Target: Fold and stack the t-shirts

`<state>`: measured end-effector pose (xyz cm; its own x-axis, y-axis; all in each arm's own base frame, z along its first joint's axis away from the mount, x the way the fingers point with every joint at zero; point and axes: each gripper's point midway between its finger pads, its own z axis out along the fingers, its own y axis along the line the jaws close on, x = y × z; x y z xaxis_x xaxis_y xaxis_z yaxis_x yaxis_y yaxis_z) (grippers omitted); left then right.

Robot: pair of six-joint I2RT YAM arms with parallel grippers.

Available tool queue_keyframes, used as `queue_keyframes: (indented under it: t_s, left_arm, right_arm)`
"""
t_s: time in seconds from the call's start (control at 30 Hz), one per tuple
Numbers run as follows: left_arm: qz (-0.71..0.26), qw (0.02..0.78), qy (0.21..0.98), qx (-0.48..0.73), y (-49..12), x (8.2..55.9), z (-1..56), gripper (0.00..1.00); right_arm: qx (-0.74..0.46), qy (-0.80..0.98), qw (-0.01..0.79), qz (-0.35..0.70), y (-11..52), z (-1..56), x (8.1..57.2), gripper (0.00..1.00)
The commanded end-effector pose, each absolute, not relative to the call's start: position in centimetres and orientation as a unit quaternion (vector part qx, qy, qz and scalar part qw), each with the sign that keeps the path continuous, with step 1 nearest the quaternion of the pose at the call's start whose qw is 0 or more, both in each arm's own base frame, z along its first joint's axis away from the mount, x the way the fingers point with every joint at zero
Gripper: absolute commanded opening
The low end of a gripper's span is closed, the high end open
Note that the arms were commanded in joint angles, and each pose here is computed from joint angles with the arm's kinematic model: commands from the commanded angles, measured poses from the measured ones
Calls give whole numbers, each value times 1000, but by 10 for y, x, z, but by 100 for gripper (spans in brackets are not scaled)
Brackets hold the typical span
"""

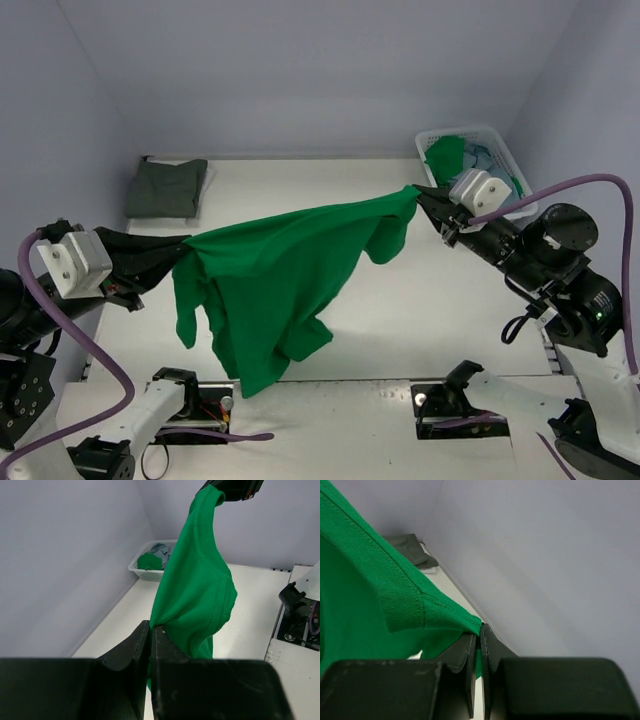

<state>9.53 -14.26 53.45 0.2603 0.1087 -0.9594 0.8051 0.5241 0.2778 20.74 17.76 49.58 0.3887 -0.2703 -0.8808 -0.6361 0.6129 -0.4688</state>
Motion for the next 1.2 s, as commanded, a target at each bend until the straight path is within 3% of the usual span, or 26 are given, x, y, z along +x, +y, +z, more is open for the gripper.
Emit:
queue_keyframes:
  t_s: [0.0, 0.37, 0.5, 0.73, 0.9, 1.17]
  left_arm:
    - [-275, 688, 522, 422, -151, 107, 558, 0]
    - [-260, 699, 521, 415, -149, 124, 563, 0]
    - [-284, 690, 482, 460, -157, 83, 561, 0]
    - [-309, 694, 452, 468, -162, 41, 572, 0]
    - [-290, 693, 510, 419, -153, 110, 553, 0]
    - [-237, 615, 652, 374, -131, 294, 443, 0]
  right_arm:
    - [-396, 525, 746, 101, 168, 521, 214, 0]
    - [-367, 506, 776, 85, 151, 558, 208, 0]
    - [-386, 491, 768, 139, 152, 557, 181, 0]
    - [-361, 490, 783, 129, 135, 563, 174, 0]
    - [-362, 533, 760, 84, 152, 527, 231, 0]
    - [-368, 625, 687, 42, 180, 422, 380, 0]
